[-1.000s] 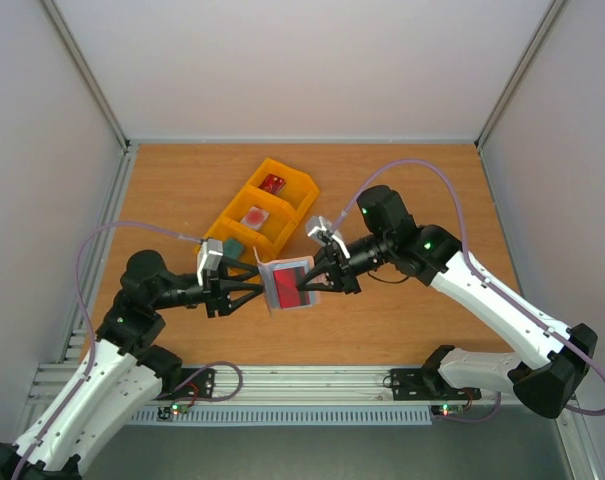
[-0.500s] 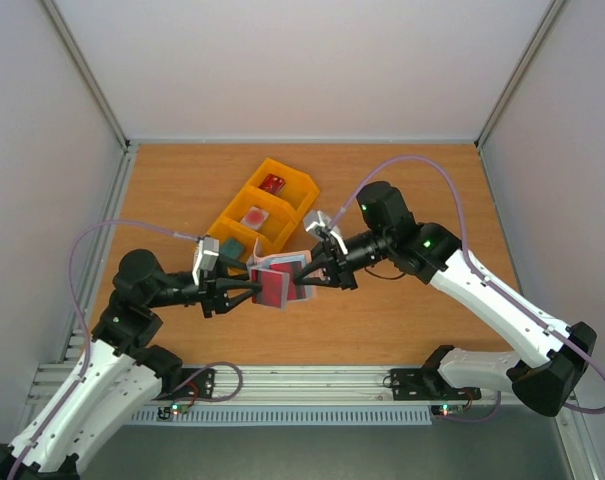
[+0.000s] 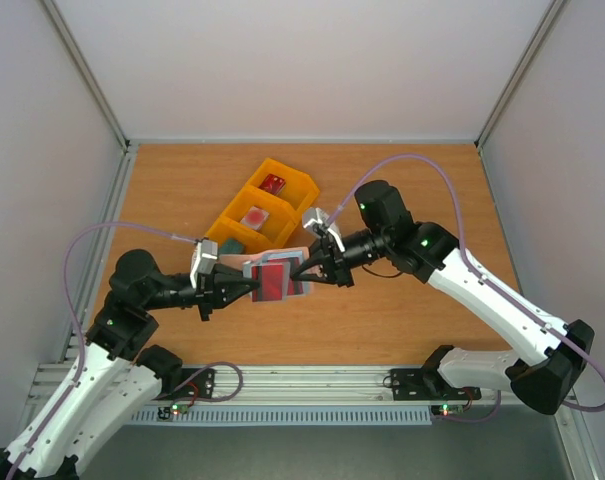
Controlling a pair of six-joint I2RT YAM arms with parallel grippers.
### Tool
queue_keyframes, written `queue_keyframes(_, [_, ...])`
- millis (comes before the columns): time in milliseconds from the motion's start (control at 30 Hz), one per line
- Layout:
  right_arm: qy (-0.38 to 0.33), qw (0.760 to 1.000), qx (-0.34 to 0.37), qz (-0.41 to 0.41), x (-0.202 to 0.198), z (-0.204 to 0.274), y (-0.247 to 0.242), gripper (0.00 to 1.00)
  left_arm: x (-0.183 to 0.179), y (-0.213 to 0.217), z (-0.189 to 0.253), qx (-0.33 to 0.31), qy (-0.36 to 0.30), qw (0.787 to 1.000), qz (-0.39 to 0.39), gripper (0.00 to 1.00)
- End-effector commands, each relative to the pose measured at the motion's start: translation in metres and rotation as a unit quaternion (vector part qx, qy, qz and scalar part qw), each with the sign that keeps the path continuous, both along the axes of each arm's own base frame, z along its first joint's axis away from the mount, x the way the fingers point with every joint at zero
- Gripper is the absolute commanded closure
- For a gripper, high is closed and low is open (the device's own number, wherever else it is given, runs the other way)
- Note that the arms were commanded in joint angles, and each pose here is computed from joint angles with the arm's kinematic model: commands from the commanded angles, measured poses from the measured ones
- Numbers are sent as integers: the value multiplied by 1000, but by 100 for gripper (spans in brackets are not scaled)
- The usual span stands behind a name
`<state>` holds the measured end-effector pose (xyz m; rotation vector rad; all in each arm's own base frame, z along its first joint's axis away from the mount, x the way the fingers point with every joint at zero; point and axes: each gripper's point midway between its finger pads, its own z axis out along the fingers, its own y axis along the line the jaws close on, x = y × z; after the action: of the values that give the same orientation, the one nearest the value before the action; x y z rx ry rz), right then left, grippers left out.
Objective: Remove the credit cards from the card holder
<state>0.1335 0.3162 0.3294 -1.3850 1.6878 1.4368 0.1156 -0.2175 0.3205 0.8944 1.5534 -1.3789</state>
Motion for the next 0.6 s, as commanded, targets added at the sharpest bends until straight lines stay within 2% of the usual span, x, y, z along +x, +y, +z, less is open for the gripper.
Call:
queue_keyframes(0, [8, 1000, 23, 17, -1, 13, 9, 93, -6, 0, 12, -14, -21, 1000, -9, 100])
queue_keyframes(200, [19, 997, 40, 58, -20, 13, 4, 66, 5, 2, 6, -13, 9, 1000, 23, 100])
queue_keyframes(333, [18, 997, 45, 60, -24, 15, 0, 56, 9, 4, 2, -6, 8, 999, 39, 100])
queue_keyframes(433, [22, 999, 36, 18, -8, 13, 7, 55, 12, 4, 0, -3, 4, 999, 44, 100])
queue_keyframes(567, [22, 998, 50, 4, 2, 16, 18, 73, 11, 3, 0, -5, 0, 999, 42, 100])
